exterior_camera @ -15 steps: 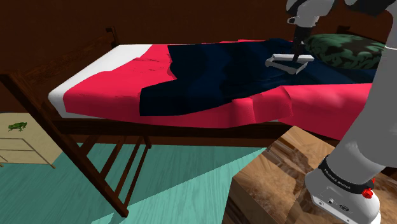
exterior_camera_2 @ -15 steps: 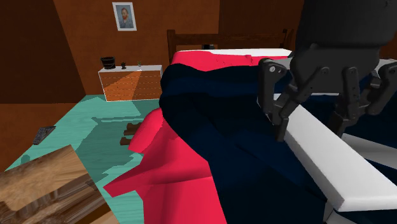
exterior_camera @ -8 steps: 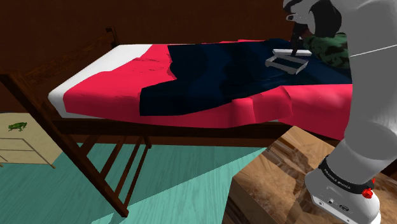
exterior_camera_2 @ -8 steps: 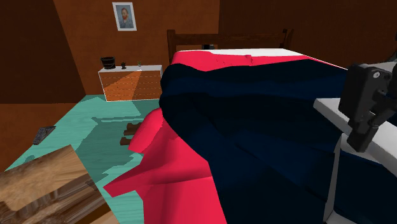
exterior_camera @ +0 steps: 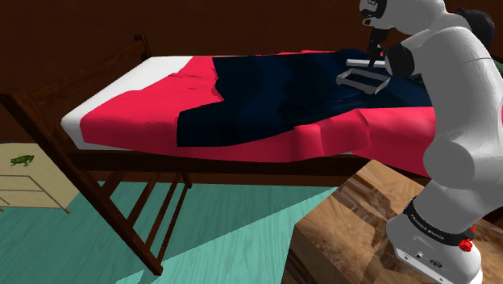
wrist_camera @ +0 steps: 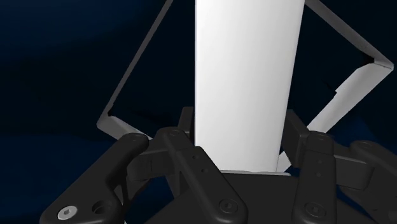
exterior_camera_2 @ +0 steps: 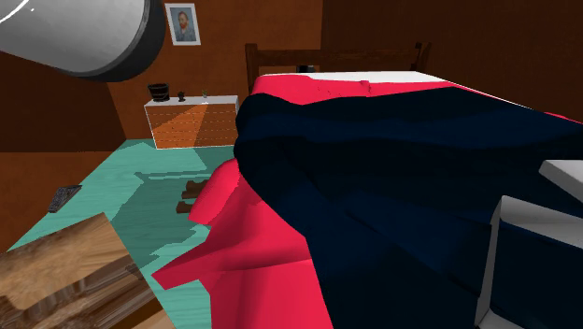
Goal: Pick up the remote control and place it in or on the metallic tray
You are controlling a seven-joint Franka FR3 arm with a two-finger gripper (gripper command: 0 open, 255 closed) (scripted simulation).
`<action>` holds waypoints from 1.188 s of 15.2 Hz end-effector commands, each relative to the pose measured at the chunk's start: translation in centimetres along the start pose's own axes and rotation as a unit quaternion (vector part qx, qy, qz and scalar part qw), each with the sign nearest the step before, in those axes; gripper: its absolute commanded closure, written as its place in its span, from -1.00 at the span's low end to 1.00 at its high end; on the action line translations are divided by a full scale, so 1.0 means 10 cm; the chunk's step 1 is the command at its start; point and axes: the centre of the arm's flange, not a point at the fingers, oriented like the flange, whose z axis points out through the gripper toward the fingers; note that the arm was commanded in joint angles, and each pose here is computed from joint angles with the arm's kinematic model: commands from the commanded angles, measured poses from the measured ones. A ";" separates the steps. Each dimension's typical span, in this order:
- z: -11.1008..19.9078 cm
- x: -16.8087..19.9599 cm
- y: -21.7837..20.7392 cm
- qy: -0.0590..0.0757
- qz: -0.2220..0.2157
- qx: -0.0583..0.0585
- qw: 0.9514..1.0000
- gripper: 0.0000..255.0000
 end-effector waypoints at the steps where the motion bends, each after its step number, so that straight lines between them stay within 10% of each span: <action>1: 0.09 0.01 0.01 0.000 0.000 0.000 1.000 1.00; 18: 0.59 0.01 0.00 0.000 0.000 0.000 1.000 1.00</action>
